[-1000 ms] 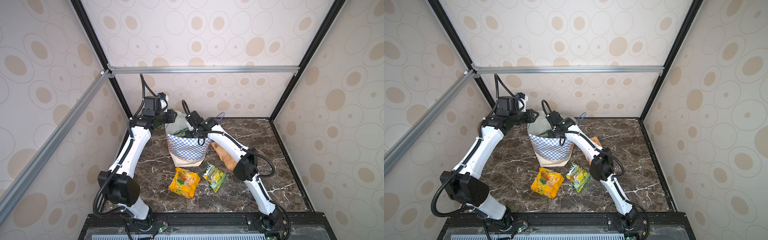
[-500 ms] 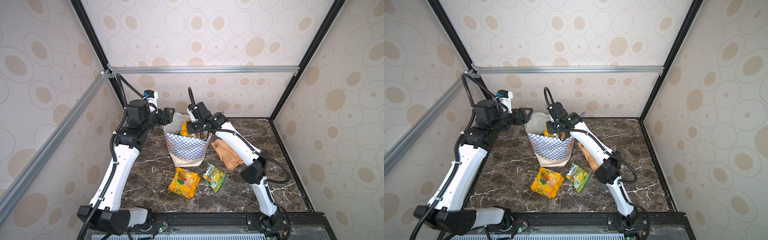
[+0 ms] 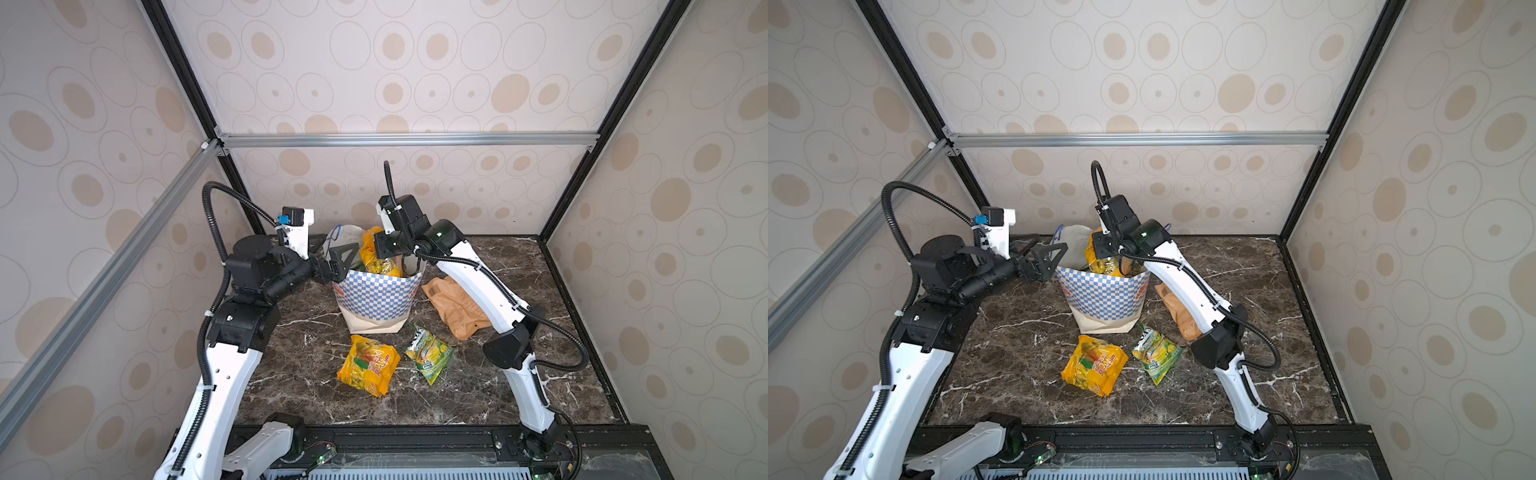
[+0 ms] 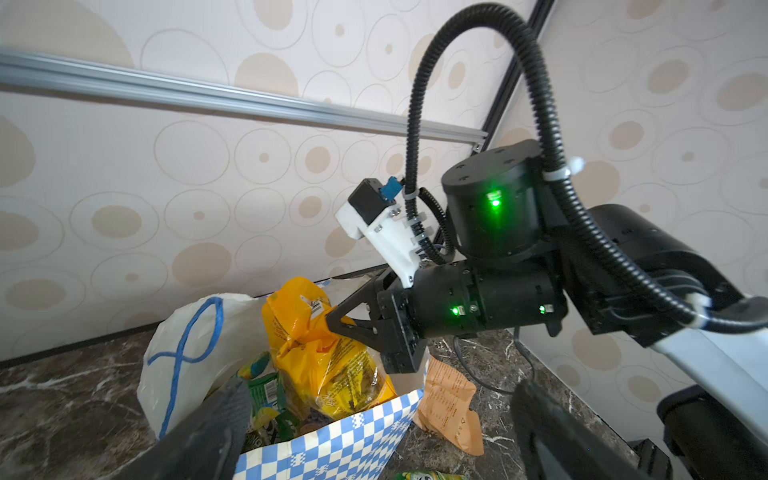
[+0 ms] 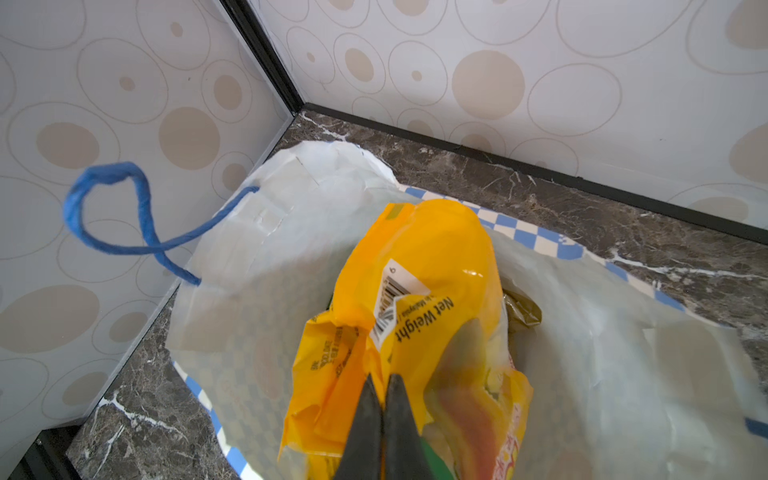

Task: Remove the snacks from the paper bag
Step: 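Lift the yellow bag out with the right gripper while the left gripper draws back, then lower the yellow bag onto the table beside the tan pouch with the right gripper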

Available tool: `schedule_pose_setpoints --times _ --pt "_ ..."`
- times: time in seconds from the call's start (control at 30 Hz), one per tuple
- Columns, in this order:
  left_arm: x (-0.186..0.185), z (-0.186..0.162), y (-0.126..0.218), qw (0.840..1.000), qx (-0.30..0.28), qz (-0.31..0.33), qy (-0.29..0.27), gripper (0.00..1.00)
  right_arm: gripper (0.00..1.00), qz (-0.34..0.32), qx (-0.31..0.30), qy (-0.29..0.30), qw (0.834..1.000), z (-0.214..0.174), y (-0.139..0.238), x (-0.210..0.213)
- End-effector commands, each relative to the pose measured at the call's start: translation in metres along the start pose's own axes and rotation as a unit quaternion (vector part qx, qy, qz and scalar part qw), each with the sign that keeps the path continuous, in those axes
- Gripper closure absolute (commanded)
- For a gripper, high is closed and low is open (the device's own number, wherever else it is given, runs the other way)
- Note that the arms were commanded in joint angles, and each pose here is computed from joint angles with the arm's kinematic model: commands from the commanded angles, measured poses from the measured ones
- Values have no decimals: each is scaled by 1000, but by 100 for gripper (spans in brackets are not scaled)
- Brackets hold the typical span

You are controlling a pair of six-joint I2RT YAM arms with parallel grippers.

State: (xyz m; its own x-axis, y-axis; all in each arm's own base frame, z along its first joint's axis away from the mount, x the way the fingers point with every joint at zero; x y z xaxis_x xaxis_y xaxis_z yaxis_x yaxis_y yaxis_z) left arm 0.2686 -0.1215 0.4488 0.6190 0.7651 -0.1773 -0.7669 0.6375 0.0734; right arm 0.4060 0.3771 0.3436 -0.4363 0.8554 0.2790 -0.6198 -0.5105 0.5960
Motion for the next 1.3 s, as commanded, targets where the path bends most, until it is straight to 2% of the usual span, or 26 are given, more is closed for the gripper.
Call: schedule_pose_setpoints --times 0.0,0.13,0.4,0.7,0.93,1.1,1.27 --pt "-23 11 10 997 -26 -58 -48 2 100 42 -116 1 992 57 72 21" --pt "-37 11 20 993 -37 -94 -67 2 100 65 -143 -5 988 69 104 27" --pt "-53 3 29 989 -39 -125 -76 2 100 80 -195 -1 978 86 177 28" --pt "-56 -20 13 989 -19 -137 -57 2 100 47 -211 -2 976 70 241 5" --pt "-70 -60 -4 986 27 -159 -39 2 100 -12 -198 -24 980 23 272 -33" --pt "-86 -86 -14 983 58 -170 -28 2 100 -75 -173 -63 980 -31 281 -73" --pt "-93 -120 -22 982 86 -166 0 2 100 -145 -146 -104 973 -90 279 -113"
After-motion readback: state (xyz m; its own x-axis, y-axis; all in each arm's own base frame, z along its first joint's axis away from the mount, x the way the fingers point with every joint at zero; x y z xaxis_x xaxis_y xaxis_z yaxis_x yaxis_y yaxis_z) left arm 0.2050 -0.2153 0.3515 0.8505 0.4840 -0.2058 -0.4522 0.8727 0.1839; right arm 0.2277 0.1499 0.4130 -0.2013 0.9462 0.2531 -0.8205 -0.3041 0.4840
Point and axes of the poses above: each gripper's point midway between its finger pads, its own y axis back along the fingers, its own x axis along the line the jaws close on, z = x × y, the point moved 3 cm from there along y, back along the fingers, and after that the axes turned 4 degrees about -y, right-handed, at the moved point
